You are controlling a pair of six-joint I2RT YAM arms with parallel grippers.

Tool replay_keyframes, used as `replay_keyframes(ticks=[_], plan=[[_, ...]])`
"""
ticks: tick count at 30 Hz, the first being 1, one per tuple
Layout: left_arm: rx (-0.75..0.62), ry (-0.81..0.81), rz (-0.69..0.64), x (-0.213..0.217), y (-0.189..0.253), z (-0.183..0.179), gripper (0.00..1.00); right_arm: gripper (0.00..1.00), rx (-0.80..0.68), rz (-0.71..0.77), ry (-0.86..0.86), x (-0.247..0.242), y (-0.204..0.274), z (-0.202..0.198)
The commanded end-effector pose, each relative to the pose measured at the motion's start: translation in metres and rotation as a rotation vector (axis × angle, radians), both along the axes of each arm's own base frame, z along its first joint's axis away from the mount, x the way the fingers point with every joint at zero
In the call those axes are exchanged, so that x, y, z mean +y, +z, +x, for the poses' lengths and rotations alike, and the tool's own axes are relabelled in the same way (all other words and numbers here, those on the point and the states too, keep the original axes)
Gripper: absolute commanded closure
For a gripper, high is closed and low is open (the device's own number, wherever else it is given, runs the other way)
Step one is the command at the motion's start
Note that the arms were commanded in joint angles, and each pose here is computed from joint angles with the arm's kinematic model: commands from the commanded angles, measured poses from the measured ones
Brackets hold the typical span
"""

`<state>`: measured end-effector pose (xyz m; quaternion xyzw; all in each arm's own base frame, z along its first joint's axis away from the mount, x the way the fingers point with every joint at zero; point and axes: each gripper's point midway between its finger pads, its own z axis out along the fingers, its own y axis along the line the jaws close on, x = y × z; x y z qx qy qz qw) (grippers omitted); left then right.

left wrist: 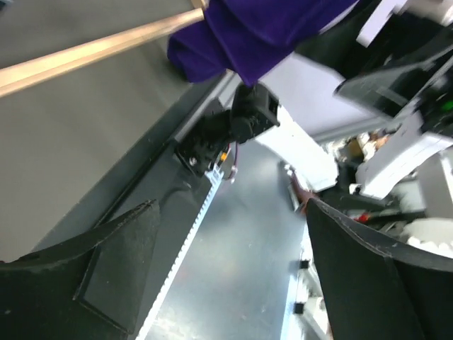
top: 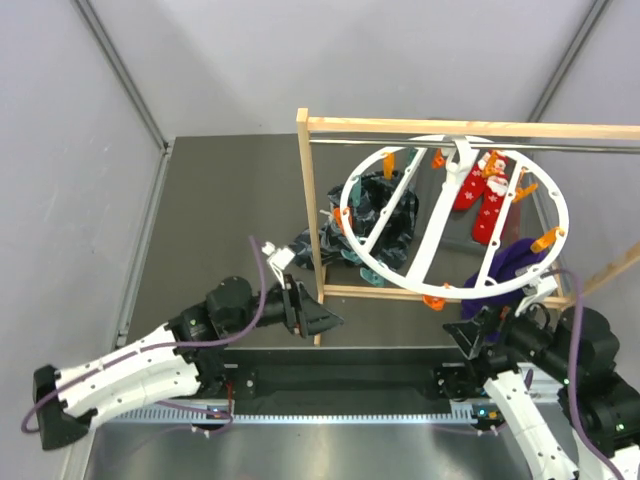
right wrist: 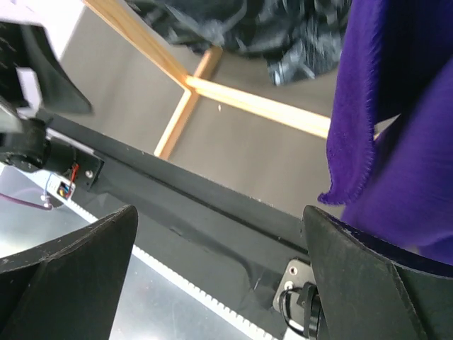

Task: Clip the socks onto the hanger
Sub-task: Open the clamp at the hanger.

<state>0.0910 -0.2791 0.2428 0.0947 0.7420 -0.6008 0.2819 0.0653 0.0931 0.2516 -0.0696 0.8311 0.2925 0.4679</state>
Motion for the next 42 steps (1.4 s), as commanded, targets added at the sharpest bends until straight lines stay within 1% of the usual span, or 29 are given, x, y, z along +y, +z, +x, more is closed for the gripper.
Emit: replay_keyframes(ticks=[1,2,4,5,9,10,12,14,16,17,18,20,22,26,27,29,30,32,33,35,38,41,42], plan=[[-0.180,0.123,-0.049,-0.009,0.038,0.014,0.13,0.00,-0.132,-0.007,-0.001,-0.006,0.036,-0.008],[-0.182,0.090,-0.052,-0.016,0.036,0.005,0.17,0.00,-0.137,-0.012,0.006,-0.006,0.039,-0.009],[-0.200,0.047,-0.059,-0.025,0.038,-0.005,0.19,0.00,-0.177,-0.027,0.043,-0.004,0.051,-0.016],[-0.210,0.028,-0.062,-0.027,0.041,-0.009,0.23,0.00,-0.194,-0.027,0.060,-0.004,0.056,-0.018],[-0.281,-0.053,-0.093,-0.036,0.052,-0.033,0.30,0.00,-0.305,-0.006,0.125,0.000,0.089,-0.034],[-0.297,-0.092,-0.109,-0.037,0.056,-0.046,0.32,0.00,-0.314,-0.003,0.137,0.001,0.093,-0.036],[-0.331,-0.092,-0.142,-0.040,0.070,-0.052,0.34,0.00,-0.355,0.006,0.161,0.002,0.106,-0.041],[-0.373,-0.143,-0.148,-0.048,0.075,-0.068,0.38,0.01,-0.369,0.021,0.216,0.009,0.114,-0.042],[-0.429,-0.197,-0.148,-0.059,0.084,-0.086,0.42,0.06,-0.369,0.038,0.287,0.018,0.123,-0.045],[-0.456,-0.213,-0.150,-0.063,0.090,-0.092,0.43,0.14,-0.374,0.043,0.319,0.021,0.126,-0.047],[-0.480,-0.231,-0.147,-0.066,0.093,-0.099,0.44,0.16,-0.386,0.040,0.346,0.022,0.129,-0.048],[-0.548,-0.254,-0.141,-0.074,0.105,-0.112,0.45,0.19,-0.403,0.034,0.366,0.020,0.139,-0.050],[-0.598,-0.272,-0.119,-0.078,0.108,-0.120,0.46,0.19,-0.438,0.025,0.363,0.015,0.148,-0.051],[-0.644,-0.217,-0.114,-0.084,0.125,-0.114,0.46,0.20,-0.433,0.038,0.411,0.024,0.156,-0.047],[-0.650,-0.204,-0.133,-0.084,0.137,-0.112,0.48,0.19,-0.430,0.045,0.420,0.026,0.156,-0.047],[-0.656,-0.183,-0.135,-0.086,0.145,-0.110,0.50,0.19,-0.425,0.053,0.424,0.029,0.157,-0.043],[-0.653,-0.145,-0.143,-0.086,0.157,-0.104,0.51,0.19,-0.418,0.054,0.423,0.030,0.155,-0.042],[-0.645,-0.110,-0.117,-0.090,0.159,-0.099,0.48,0.19,-0.408,0.068,0.440,0.035,0.156,-0.038],[-0.637,-0.080,-0.129,-0.089,0.172,-0.095,0.45,0.19,-0.391,0.077,0.453,0.038,0.152,-0.036],[-0.599,-0.060,-0.076,-0.093,0.168,-0.091,0.41,0.19,-0.378,0.102,0.501,0.046,0.150,-0.037],[-0.546,-0.051,-0.084,-0.098,0.182,-0.094,0.39,0.18,-0.406,0.128,0.519,0.049,0.155,-0.041],[-0.512,-0.069,-0.108,-0.104,0.188,-0.100,0.39,0.18,-0.417,0.181,0.534,0.053,0.157,-0.045],[-0.501,-0.073,-0.118,-0.105,0.191,-0.102,0.40,0.20,-0.439,0.204,0.547,0.057,0.161,-0.042]])
